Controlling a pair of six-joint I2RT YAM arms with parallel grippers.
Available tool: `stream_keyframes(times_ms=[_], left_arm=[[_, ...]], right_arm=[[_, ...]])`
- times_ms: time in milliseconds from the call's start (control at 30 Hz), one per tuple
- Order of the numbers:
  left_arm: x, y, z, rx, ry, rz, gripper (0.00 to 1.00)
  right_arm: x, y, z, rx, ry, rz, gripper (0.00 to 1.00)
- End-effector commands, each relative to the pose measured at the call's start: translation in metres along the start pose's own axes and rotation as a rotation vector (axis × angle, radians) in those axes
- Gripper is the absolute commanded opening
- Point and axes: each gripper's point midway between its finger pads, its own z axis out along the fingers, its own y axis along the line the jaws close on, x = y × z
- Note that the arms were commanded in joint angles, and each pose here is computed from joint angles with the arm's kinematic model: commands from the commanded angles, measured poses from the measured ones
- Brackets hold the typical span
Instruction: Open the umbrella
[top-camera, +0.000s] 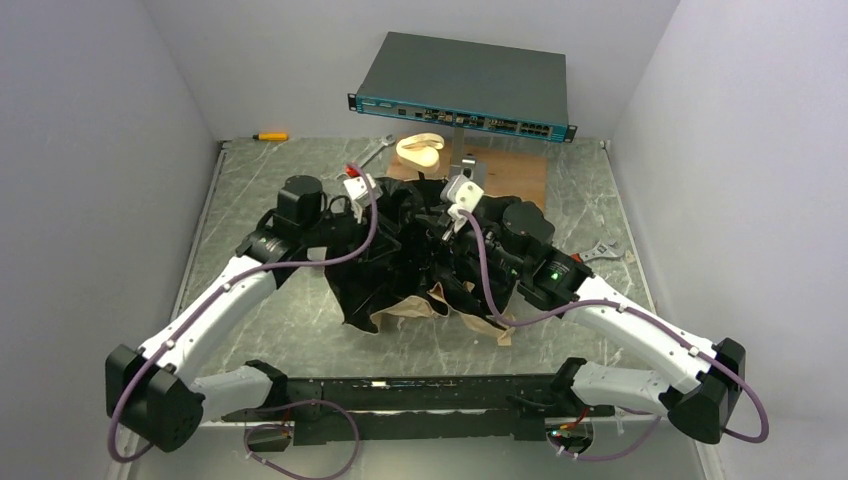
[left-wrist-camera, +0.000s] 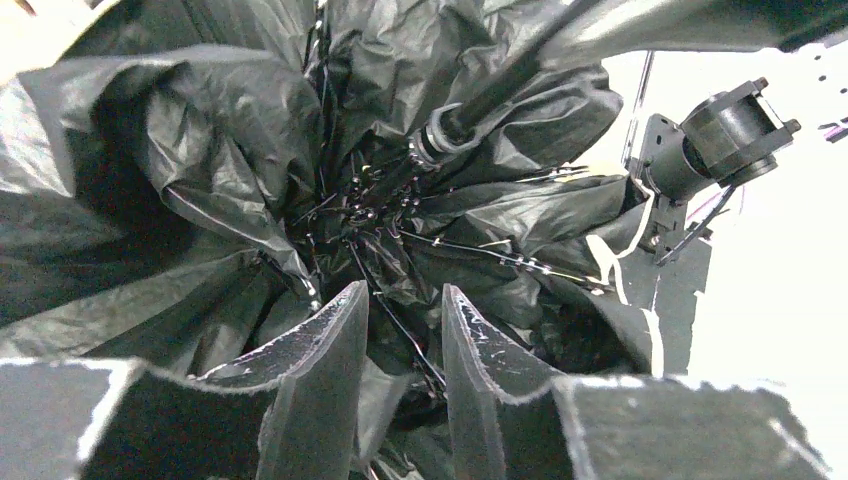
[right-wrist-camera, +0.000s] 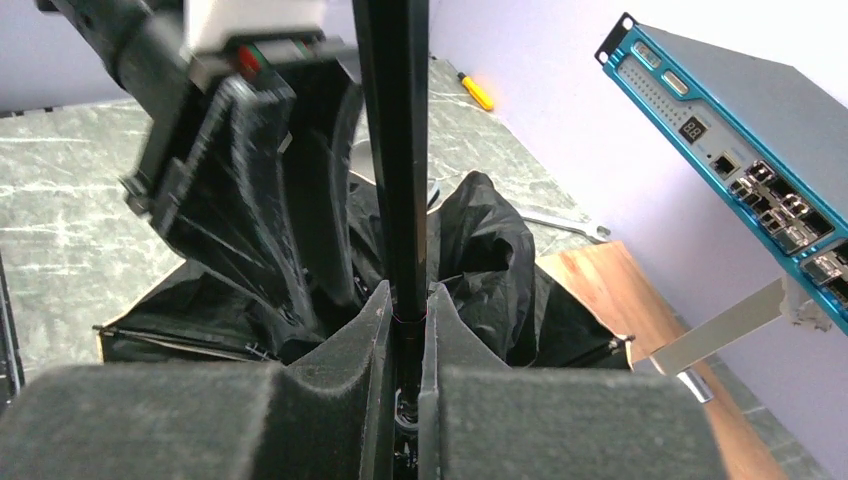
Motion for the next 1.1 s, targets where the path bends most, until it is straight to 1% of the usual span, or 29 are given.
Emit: stream_keyframes(times_ms=[0, 67, 133, 200, 267, 367, 400, 433, 467, 500, 533, 600, 633, 700, 767, 833, 900, 967, 1067], left_arm=[[0.006, 0.009, 0.016, -0.005, 0.015, -0.104, 0.38], [0.014, 0.023, 0.020, -0.058, 0.016, -0.152, 0.47], [0.017, 0.046, 0.019, -0.134, -0.009, -0.217, 0.55], [0.016, 0.073, 0.013, -0.218, -0.041, -0.267, 0.66], [0.019, 0.105, 0.004, -0.336, -0.054, -0.290, 0.74], [0.043, 0.151, -0.013, -0.521, -0.008, -0.337, 0.82], [0.051, 0.160, -0.017, -0.545, 0.022, -0.351, 0.84], [0.060, 0.165, -0.019, -0.551, 0.055, -0.360, 0.91], [0.064, 0.165, -0.019, -0.539, 0.076, -0.363, 0.95], [0.063, 0.158, -0.017, -0.482, 0.078, -0.348, 0.95], [0.055, 0.149, -0.017, -0.426, 0.051, -0.315, 0.95], [0.026, 0.125, -0.020, -0.327, -0.056, -0.193, 0.95], [0.006, 0.112, -0.025, -0.286, -0.125, -0.111, 0.96], [-0.023, 0.091, -0.036, -0.250, -0.215, -0.003, 0.97], [-0.046, 0.078, -0.047, -0.241, -0.266, 0.084, 0.96], [-0.058, 0.064, -0.050, -0.218, -0.260, 0.211, 0.95], [-0.060, 0.045, -0.046, -0.170, -0.253, 0.344, 0.93], [-0.052, 0.026, -0.033, -0.099, -0.232, 0.446, 0.85], [-0.031, 0.007, -0.016, -0.023, -0.180, 0.560, 0.75]], right_arm=[[-0.067, -0.014, -0.003, 0.035, -0.191, 0.007, 0.00], [-0.068, -0.009, -0.005, 0.009, -0.191, 0.022, 0.00], [-0.065, -0.002, -0.008, -0.027, -0.179, 0.038, 0.00], [-0.061, 0.004, -0.011, -0.054, -0.162, 0.059, 0.00], [-0.057, 0.009, -0.015, -0.073, -0.151, 0.071, 0.00], [-0.054, 0.006, -0.019, -0.054, -0.141, 0.079, 0.00], [-0.052, 0.003, -0.020, -0.042, -0.136, 0.076, 0.00], [-0.051, -0.001, -0.021, -0.028, -0.133, 0.078, 0.00], [-0.050, -0.005, -0.021, -0.011, -0.133, 0.082, 0.00], [-0.047, -0.007, -0.021, -0.001, -0.127, 0.083, 0.00], [-0.044, -0.009, -0.020, 0.011, -0.121, 0.083, 0.00], [-0.038, -0.014, -0.017, 0.043, -0.113, 0.088, 0.00], [-0.033, -0.016, -0.015, 0.057, -0.102, 0.093, 0.00], [-0.025, -0.019, -0.010, 0.076, -0.080, 0.116, 0.00], [-0.020, -0.022, -0.007, 0.094, -0.064, 0.139, 0.00], [-0.019, -0.024, -0.005, 0.107, -0.068, 0.167, 0.00], [-0.024, -0.023, -0.002, 0.101, -0.083, 0.183, 0.00], [-0.028, -0.024, 0.001, 0.099, -0.094, 0.192, 0.00], [-0.040, -0.028, 0.005, 0.108, -0.119, 0.222, 0.00]])
